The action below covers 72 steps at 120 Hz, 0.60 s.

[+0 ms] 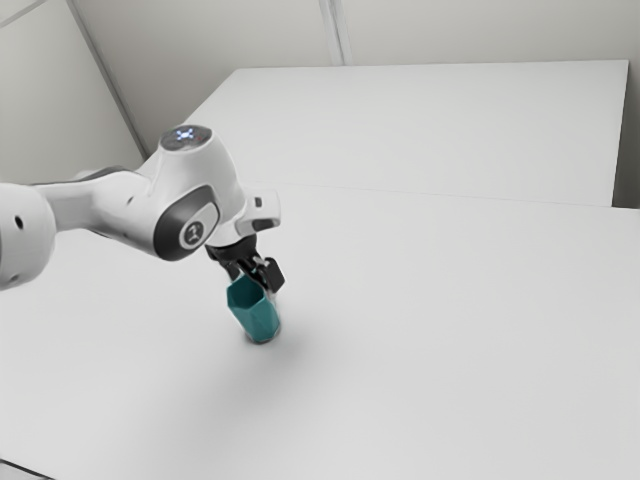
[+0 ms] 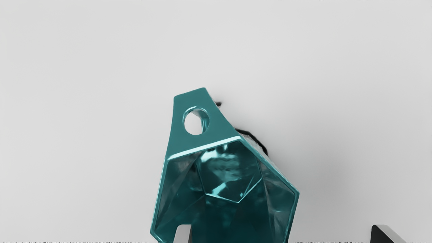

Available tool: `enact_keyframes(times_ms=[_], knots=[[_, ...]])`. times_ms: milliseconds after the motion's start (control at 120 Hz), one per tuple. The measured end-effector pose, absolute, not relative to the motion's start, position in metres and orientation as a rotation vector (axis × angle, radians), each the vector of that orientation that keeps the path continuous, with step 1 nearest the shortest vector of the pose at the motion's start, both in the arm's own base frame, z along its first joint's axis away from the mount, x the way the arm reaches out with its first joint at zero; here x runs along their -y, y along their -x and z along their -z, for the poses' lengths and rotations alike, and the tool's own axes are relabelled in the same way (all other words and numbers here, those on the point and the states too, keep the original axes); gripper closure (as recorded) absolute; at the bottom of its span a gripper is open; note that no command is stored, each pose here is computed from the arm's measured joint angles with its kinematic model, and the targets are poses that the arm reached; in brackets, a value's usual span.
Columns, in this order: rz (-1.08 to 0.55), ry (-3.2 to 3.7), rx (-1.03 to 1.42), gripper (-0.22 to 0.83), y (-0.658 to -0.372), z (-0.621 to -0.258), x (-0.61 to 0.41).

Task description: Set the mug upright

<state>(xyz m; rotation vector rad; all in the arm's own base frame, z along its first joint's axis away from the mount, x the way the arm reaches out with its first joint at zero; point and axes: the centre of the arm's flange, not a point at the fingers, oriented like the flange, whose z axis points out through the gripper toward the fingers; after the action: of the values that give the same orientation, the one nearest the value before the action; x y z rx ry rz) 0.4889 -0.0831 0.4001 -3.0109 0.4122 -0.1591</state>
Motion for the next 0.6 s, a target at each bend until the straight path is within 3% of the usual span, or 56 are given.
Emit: enact_keyframes(times_ms=[100,233,425,600], knots=[[0.164,3.003,-0.403,0.02,-0.486,-0.413,0.085],[0.183,3.053,-0.330,0.01,-0.504,-0.452,0.079],[0.247,3.130,-0.264,0.00,-0.546,-0.551,0.076],[0.245,3.160,-0.196,0.00,-0.555,-0.623,0.054]])
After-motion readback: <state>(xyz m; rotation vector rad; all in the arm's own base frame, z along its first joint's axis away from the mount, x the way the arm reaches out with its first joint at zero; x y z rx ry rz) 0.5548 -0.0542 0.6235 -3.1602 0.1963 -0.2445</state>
